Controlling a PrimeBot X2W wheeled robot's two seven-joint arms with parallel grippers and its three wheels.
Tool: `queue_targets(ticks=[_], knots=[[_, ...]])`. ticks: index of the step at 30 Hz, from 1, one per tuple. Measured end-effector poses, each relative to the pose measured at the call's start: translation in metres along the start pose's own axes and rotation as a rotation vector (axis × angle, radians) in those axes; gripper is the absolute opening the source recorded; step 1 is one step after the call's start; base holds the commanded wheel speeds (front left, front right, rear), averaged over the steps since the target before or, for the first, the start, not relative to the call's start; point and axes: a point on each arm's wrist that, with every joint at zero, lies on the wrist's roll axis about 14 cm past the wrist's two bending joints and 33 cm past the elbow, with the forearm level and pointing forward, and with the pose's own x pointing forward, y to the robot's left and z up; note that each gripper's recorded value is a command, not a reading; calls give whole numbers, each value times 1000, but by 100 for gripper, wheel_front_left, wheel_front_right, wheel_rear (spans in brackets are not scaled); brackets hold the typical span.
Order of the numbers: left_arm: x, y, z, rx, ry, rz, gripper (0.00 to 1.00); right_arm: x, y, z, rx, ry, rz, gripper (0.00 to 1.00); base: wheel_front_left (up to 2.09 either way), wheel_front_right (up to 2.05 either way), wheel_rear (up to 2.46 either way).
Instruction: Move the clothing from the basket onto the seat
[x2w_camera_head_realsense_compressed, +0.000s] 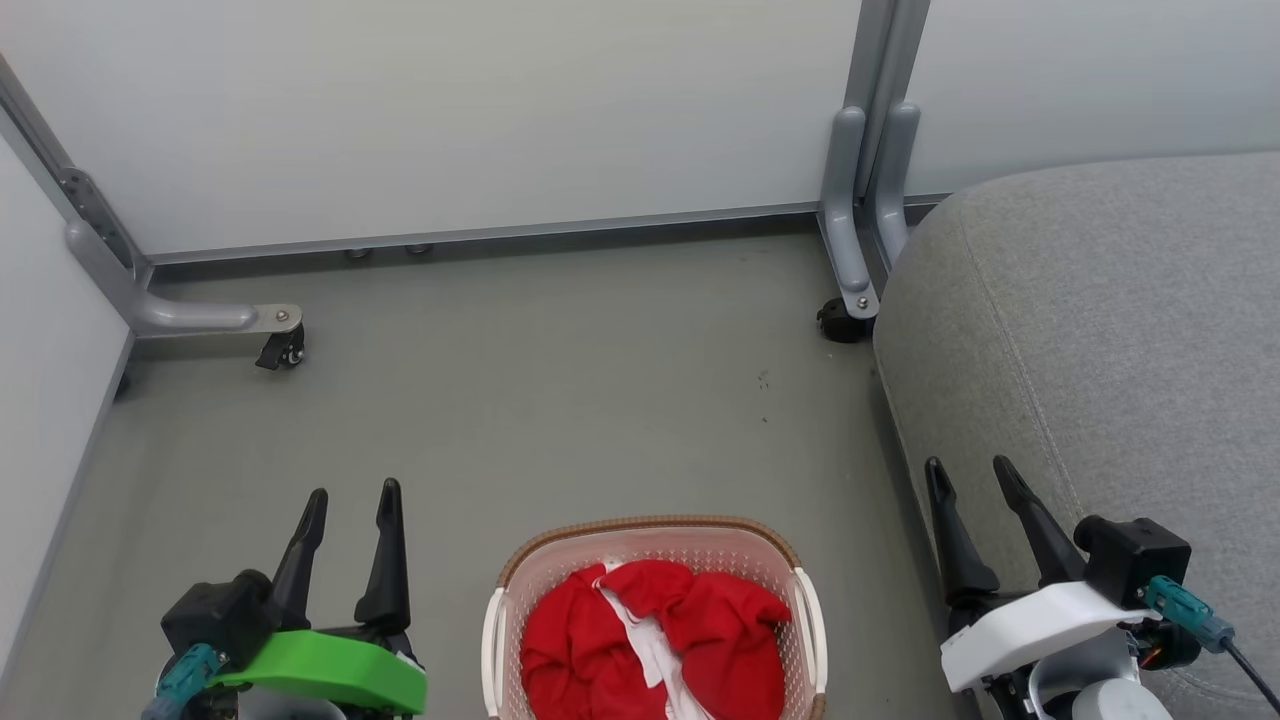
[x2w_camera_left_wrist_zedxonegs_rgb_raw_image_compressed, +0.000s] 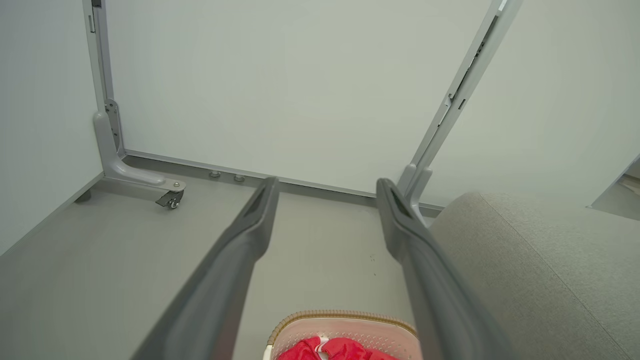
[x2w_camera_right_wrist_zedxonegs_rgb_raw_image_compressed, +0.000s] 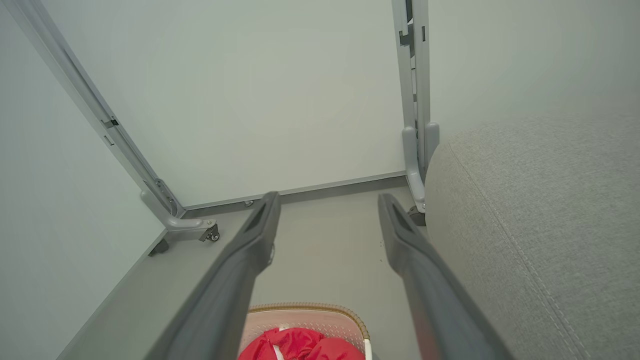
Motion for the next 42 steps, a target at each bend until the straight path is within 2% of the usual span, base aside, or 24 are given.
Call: queue_targets(ticks=[27, 42], knots=[[-5, 2, -21, 172, 49, -13, 100, -3, 1, -6, -143, 15, 11, 100, 0, 0, 0], [-5, 8, -27, 177, 65, 11, 100, -3, -1, -9, -142, 23, 6, 100, 0, 0, 0]])
